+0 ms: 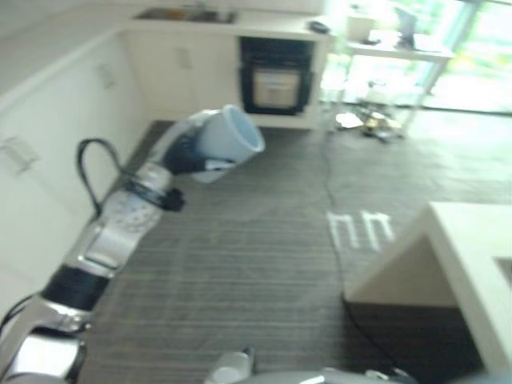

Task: Place the dishes in the dishwasher.

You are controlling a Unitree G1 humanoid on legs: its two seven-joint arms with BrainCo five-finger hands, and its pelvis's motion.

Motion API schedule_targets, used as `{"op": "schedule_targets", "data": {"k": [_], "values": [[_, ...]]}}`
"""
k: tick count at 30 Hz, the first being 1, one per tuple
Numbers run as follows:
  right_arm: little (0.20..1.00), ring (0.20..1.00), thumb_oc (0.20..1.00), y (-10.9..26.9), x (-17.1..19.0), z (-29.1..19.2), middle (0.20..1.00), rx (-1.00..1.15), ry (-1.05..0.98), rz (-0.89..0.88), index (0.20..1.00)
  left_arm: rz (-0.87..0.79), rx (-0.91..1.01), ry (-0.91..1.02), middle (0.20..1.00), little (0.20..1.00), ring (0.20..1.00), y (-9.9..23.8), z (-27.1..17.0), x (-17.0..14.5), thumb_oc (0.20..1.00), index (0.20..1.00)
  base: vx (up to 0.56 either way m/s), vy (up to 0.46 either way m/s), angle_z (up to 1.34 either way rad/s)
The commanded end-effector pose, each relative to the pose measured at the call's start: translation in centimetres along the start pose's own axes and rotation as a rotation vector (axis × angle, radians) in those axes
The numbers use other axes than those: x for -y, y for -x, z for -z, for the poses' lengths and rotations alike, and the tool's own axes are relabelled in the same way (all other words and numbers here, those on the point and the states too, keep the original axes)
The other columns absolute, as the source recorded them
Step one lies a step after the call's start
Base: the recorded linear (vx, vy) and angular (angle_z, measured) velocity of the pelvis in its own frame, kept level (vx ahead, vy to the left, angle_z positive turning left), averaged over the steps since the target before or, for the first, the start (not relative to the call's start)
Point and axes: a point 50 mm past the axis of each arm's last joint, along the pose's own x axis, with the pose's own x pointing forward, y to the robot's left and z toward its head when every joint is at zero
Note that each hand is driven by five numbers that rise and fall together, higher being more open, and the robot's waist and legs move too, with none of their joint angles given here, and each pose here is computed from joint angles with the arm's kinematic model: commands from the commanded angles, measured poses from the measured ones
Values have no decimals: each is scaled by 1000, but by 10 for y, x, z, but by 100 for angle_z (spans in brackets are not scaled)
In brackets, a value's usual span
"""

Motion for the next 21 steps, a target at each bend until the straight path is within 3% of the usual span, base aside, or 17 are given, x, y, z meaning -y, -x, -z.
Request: {"op": "schedule_targets", "data": {"k": [1, 4, 21], "values": [[1000, 1000, 1000, 0, 12, -13, 1000, 36, -95, 30, 1000, -136, 55, -71, 200, 200, 200, -10, -12, -37, 200, 200, -66, -25, 29], [1000, 1000, 1000, 0, 13, -4, 1000, 12, -156, 16, 1000, -150, 35, -73, 200, 200, 200, -8, -10, -43, 200, 200, -35, -3, 9], [1000, 1000, 1000, 3, -4, 24, 1000, -113, -76, -108, 1000, -142, -19, -106, 200, 200, 200, 0, 0, -54, 200, 200, 2, 14, 2]]}}
